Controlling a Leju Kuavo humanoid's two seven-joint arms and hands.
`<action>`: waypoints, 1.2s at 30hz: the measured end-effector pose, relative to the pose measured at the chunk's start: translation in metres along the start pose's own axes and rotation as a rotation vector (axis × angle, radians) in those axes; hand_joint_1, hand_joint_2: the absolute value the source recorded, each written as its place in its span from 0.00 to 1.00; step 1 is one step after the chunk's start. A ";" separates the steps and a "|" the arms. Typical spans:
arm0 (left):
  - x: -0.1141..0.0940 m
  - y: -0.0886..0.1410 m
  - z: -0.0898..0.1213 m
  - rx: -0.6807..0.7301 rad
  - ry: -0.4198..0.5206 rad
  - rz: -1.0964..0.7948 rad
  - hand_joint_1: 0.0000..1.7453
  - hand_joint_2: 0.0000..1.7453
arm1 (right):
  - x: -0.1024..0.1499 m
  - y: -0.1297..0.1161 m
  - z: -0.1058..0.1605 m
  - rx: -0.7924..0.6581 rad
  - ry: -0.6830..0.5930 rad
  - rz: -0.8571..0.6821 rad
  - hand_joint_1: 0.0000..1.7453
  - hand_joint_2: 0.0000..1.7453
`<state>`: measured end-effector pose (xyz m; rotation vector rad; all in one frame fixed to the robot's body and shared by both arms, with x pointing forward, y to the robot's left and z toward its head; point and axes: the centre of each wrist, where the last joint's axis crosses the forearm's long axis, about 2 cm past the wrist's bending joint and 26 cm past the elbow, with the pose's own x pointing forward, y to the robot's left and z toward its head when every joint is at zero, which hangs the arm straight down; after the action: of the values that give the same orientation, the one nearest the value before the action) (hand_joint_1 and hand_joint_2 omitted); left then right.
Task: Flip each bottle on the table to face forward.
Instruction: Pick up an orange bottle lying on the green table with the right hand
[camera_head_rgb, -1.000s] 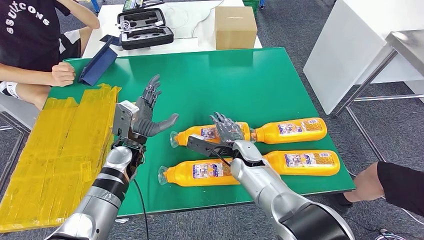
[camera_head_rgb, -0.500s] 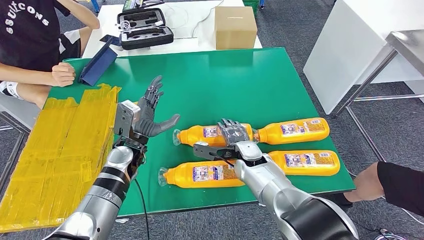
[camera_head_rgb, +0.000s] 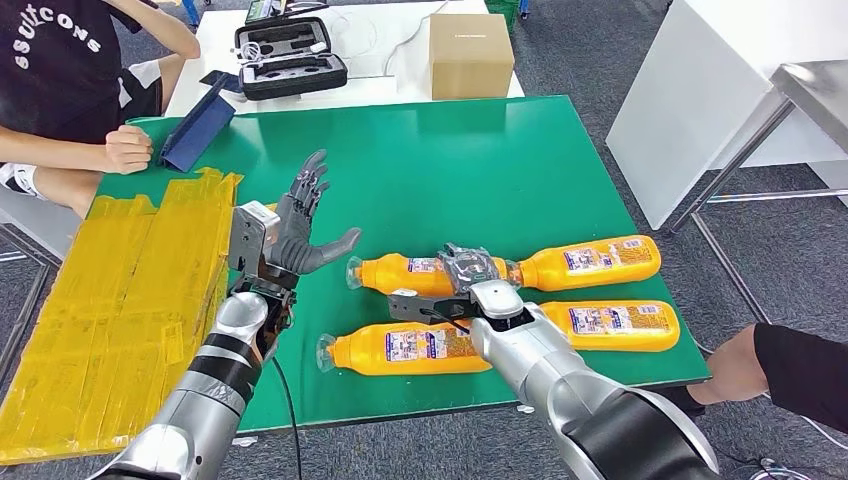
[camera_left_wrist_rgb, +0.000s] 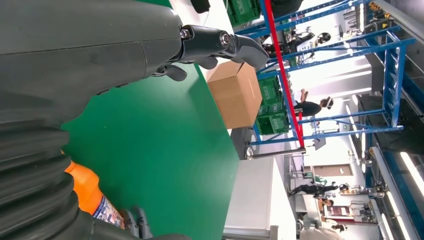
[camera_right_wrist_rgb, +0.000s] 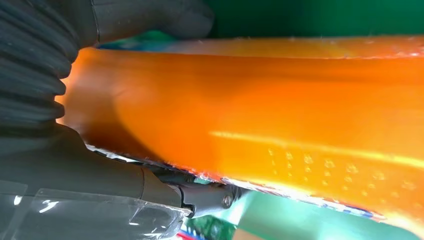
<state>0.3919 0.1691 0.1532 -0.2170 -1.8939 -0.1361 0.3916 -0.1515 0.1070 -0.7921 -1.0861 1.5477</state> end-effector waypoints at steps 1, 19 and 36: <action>0.000 0.000 0.000 -0.001 0.000 0.001 0.00 1.00 | 0.000 0.000 0.000 -0.004 0.000 0.001 0.95 1.00; -0.003 -0.001 0.004 0.008 0.009 0.001 0.00 1.00 | -0.004 0.005 0.004 -0.307 -0.041 -0.136 1.00 1.00; 0.000 -0.003 0.000 -0.022 0.034 0.045 0.00 1.00 | 0.000 -0.022 0.020 -0.950 -0.266 -0.554 1.00 1.00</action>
<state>0.3910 0.1663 0.1536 -0.2707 -1.8530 -0.1297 0.3822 -0.1555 0.1352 -0.7895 -2.0851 0.6224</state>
